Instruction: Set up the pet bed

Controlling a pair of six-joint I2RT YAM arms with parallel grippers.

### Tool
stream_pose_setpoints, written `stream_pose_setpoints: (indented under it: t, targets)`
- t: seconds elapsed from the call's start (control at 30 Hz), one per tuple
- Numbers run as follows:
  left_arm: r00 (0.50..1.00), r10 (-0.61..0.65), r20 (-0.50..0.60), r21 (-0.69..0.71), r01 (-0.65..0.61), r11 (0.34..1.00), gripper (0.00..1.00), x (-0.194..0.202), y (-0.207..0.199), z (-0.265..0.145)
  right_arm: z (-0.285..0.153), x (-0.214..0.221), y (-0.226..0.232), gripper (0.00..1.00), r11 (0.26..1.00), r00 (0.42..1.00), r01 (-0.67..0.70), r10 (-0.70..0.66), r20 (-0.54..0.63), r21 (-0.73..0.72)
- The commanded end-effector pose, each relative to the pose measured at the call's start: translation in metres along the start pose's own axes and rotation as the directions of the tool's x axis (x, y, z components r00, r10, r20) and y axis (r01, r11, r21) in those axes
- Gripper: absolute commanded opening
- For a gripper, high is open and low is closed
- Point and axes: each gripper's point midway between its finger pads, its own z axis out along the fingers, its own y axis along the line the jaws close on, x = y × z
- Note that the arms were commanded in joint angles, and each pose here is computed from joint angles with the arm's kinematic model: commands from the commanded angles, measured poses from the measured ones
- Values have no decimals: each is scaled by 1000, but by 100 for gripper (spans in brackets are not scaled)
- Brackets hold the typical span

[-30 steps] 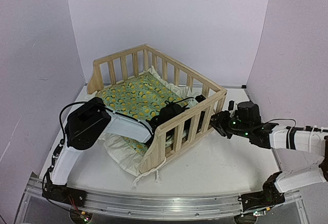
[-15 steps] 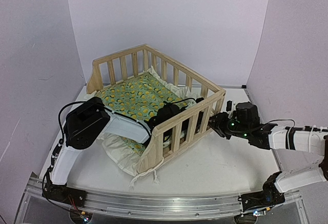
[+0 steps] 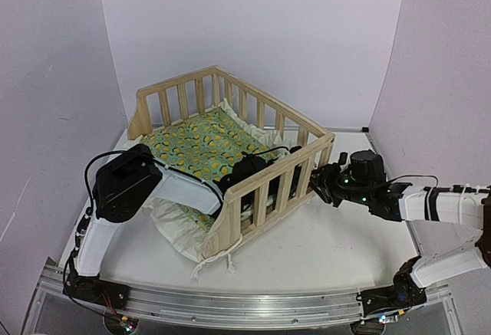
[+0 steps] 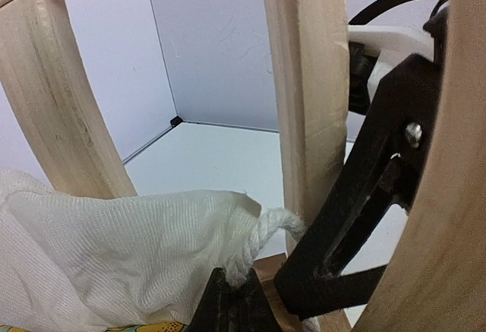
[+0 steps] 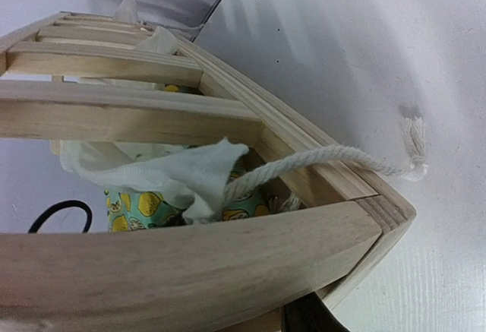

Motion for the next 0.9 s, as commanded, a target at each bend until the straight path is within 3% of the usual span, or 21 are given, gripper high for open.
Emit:
stream_pose_setpoints:
  t: [0.0,0.4,0.57,0.87]
  targets:
    - [1000,-8,8,-22,8,1000,0,-22,-10,-10,-21,-39,56,38,978,979,-84,117,167,-192]
    - [999,-19,25,-6,20,1000,0,-30,-12,-10,-6,-30,25,39,988,969,-150,156,194,-45]
    - [1000,-6,19,-23,7,1000,0,-29,-12,-9,2,-28,28,39,991,970,-133,133,204,-11]
    - [999,33,0,-34,-33,999,0,-21,-13,-11,8,-32,23,39,976,944,-218,212,253,-6]
